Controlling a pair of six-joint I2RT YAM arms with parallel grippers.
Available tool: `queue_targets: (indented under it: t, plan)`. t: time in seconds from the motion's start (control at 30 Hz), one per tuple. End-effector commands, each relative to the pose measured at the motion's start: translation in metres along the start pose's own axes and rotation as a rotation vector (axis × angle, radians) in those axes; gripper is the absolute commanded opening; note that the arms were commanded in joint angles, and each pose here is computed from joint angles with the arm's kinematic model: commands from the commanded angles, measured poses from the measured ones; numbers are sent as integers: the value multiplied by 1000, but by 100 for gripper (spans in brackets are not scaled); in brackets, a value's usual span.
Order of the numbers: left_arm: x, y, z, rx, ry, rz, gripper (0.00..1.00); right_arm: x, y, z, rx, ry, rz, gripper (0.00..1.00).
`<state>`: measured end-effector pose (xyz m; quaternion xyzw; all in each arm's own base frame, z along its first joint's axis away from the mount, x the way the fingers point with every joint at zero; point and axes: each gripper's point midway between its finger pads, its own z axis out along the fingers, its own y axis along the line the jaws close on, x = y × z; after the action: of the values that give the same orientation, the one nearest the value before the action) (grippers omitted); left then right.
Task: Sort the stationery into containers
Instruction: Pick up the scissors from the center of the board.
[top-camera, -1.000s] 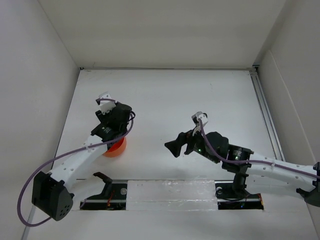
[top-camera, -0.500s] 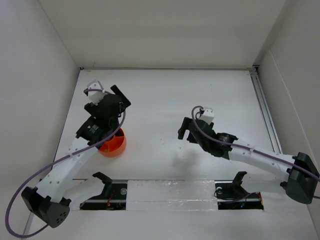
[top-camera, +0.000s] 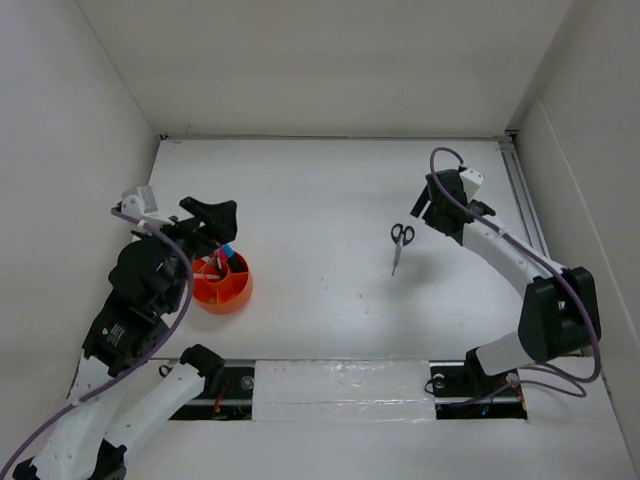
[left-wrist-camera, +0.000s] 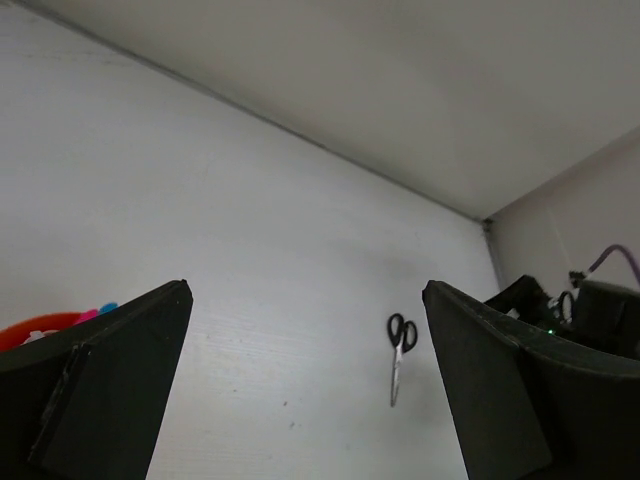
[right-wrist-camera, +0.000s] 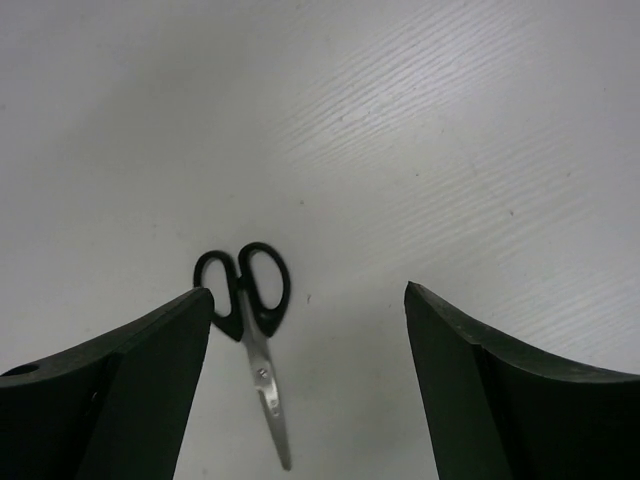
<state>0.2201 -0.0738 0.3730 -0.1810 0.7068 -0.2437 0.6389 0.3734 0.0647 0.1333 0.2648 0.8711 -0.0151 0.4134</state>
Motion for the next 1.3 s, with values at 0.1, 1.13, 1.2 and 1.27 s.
queue_targets:
  t: [0.1, 1.13, 1.2, 1.27]
  plan:
    - [61, 21, 21, -43, 175, 134, 100, 7, -4, 41, -11, 145, -132, 78]
    - [62, 25, 11, -2, 153, 153, 100, 72, 1, 82, -2, 442, -373, 14]
    - [62, 25, 11, -2, 153, 153, 100, 70, 4, 81, -18, 440, -377, 1]
    - [62, 25, 11, -2, 153, 153, 100, 74, 7, 81, -41, 455, -381, 0]
